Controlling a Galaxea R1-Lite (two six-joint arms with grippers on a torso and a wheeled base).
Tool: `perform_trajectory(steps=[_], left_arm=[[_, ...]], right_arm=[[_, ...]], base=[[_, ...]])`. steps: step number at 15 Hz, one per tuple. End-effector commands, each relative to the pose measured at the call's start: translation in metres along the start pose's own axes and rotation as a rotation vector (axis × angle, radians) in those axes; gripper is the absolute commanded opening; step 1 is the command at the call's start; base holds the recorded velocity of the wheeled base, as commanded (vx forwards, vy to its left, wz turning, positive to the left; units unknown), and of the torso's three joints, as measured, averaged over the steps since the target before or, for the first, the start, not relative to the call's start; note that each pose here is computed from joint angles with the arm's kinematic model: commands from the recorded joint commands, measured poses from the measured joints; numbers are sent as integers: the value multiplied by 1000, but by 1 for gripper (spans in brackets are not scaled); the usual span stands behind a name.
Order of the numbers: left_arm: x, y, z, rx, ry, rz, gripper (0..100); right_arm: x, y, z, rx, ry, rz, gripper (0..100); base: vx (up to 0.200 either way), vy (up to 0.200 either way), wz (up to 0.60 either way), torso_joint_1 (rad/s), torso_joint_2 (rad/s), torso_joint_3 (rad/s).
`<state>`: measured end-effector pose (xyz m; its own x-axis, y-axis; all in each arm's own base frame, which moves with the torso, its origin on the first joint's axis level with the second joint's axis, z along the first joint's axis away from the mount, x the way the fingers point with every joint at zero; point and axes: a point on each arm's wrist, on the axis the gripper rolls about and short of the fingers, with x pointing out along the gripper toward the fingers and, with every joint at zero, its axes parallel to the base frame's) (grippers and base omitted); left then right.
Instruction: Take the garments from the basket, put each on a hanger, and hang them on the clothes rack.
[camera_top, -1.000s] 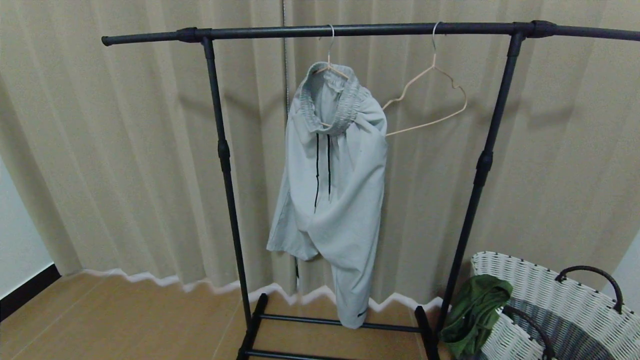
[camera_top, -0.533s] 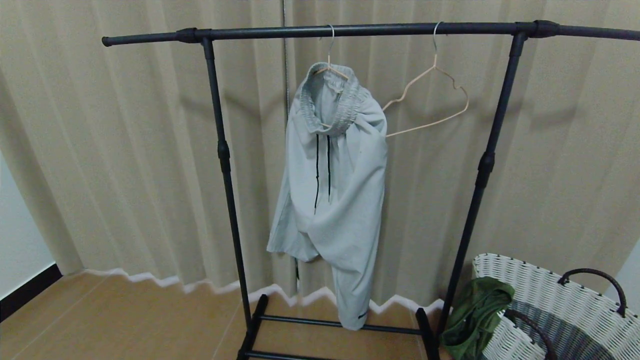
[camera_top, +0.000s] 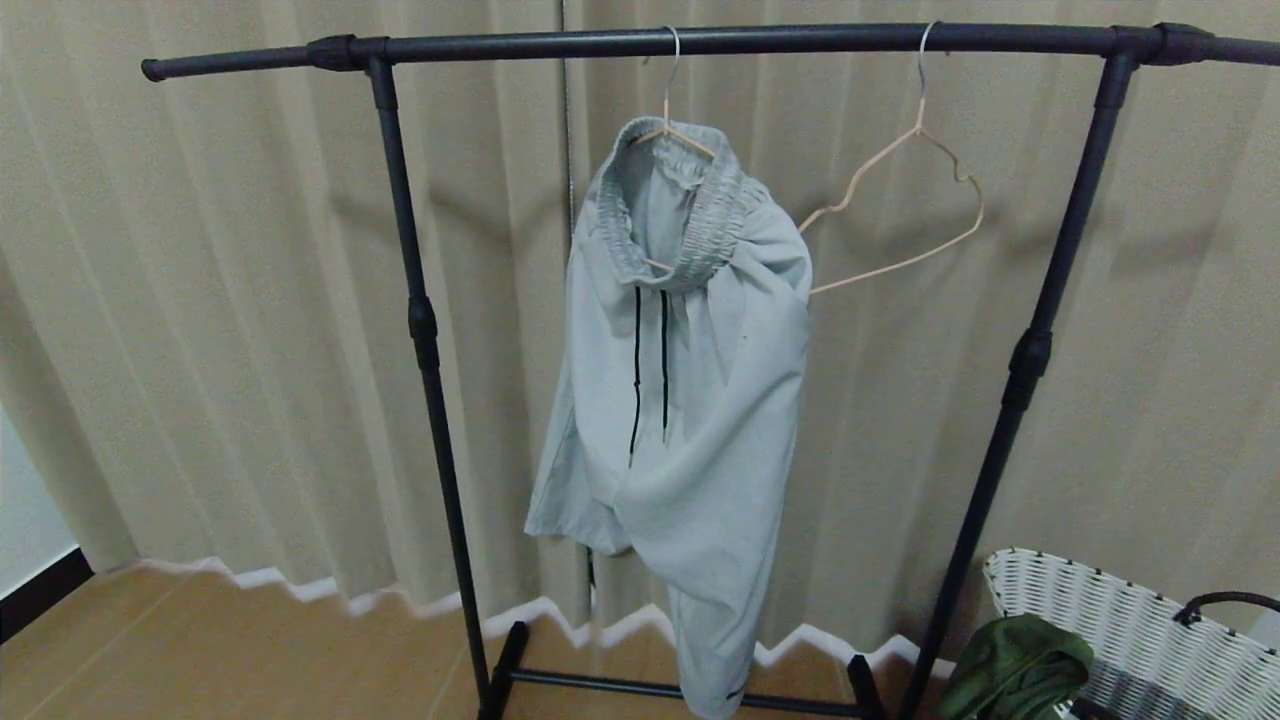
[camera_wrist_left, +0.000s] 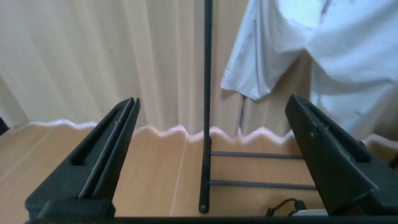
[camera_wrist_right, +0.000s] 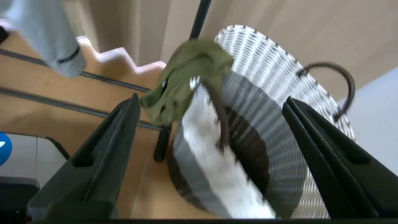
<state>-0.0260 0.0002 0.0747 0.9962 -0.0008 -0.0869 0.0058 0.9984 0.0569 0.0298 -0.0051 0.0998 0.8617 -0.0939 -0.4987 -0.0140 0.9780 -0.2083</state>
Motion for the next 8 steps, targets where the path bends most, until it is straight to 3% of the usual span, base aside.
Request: perform_trajectory(steps=[1, 3, 4, 8], left_arm=[[0, 0, 0, 17, 0, 1, 100], [0, 0, 0, 44, 1, 2, 100], [0, 0, 1, 78, -1, -1, 100], [-3, 1, 9, 77, -18, 1, 100]], right_arm=[[22, -13, 26, 20, 136, 45, 100], [38, -18, 35, 32, 202, 63, 100], [49, -19, 32, 41, 263, 82, 100], [50, -10, 6, -16, 222, 79, 100]], base=[[0, 0, 0, 0, 0, 0], [0, 0, 0, 0, 0, 0], [0, 0, 0, 0, 0, 0], [0, 0, 0, 0, 0, 0]])
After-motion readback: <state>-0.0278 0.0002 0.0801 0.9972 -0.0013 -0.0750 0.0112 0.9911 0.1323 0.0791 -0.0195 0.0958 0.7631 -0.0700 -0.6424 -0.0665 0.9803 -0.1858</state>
